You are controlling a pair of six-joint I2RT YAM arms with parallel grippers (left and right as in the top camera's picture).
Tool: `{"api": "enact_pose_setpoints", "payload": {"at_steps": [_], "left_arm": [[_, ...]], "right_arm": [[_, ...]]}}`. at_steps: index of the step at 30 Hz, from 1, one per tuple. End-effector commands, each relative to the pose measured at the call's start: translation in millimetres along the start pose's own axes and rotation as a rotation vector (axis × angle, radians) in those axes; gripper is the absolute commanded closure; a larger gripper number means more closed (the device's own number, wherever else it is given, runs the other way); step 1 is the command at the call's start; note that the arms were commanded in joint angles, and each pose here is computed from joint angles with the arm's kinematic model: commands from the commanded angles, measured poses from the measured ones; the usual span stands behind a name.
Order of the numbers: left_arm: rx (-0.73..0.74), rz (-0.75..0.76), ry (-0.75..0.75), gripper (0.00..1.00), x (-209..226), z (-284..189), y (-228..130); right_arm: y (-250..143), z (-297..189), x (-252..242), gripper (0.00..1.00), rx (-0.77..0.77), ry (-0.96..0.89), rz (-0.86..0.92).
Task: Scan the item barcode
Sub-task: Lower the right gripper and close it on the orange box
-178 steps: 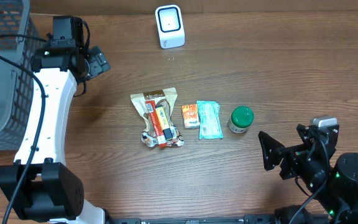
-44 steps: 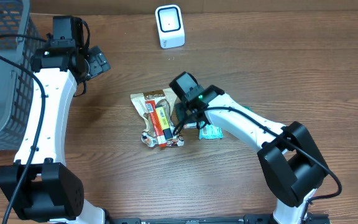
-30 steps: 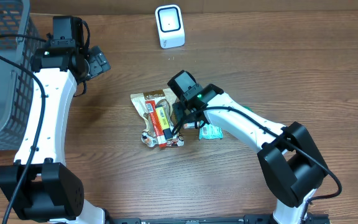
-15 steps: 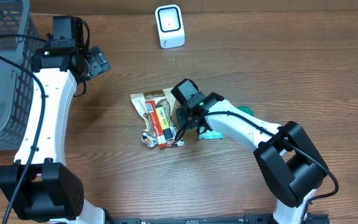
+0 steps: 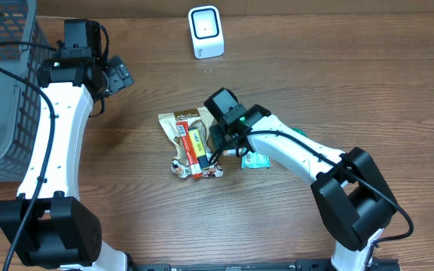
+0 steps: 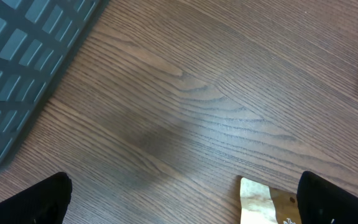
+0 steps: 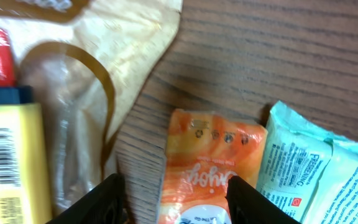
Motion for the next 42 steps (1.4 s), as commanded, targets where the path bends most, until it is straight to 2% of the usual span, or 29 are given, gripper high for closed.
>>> {"api": "enact_pose_setpoints", "payload": {"at_steps": [1, 10, 25, 28, 32, 35, 38, 42], "left_arm": [[-0.014, 0.015, -0.003, 0.0, 1, -4, 4], [-0.014, 0.015, -0.003, 0.0, 1, -4, 4], [-0.014, 0.015, -0.003, 0.0, 1, -4, 4], [-0.014, 0.015, -0.003, 0.0, 1, -4, 4], [-0.014, 0.015, -0.003, 0.0, 1, -4, 4], [-0.014, 0.015, -0.003, 0.0, 1, -4, 4], [-0.014, 0.015, -0.003, 0.0, 1, -4, 4], [-0.014, 0.015, -0.003, 0.0, 1, -4, 4]], "right_arm": [[5, -7, 5, 0.46, -0.016, 0.011, -0.009], [-4, 13, -9, 0.44, -0.016, -0.119, -0.034], [-27, 44, -2, 0.45, 0.069, -0.13, -0.064], [-29, 46, -1, 0.54, 0.077, -0.124, -0.061], [-28, 46, -1, 0.72, 0.075, -0.123, -0.061], [-23, 40, 1, 0.82, 0.064, -0.118, -0.06], [-8, 22, 6, 0.89, 0.034, -0.103, -0.056], [12, -13, 25, 0.92, -0.006, -0.002, -0.044]]}}
Point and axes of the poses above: each gripper's point midway between its finger pads, its own z axis out along the fingers, its own x axis along the line the jaws close on, y = z × x, the point moved 1 cm from there along -z, back along the fingers
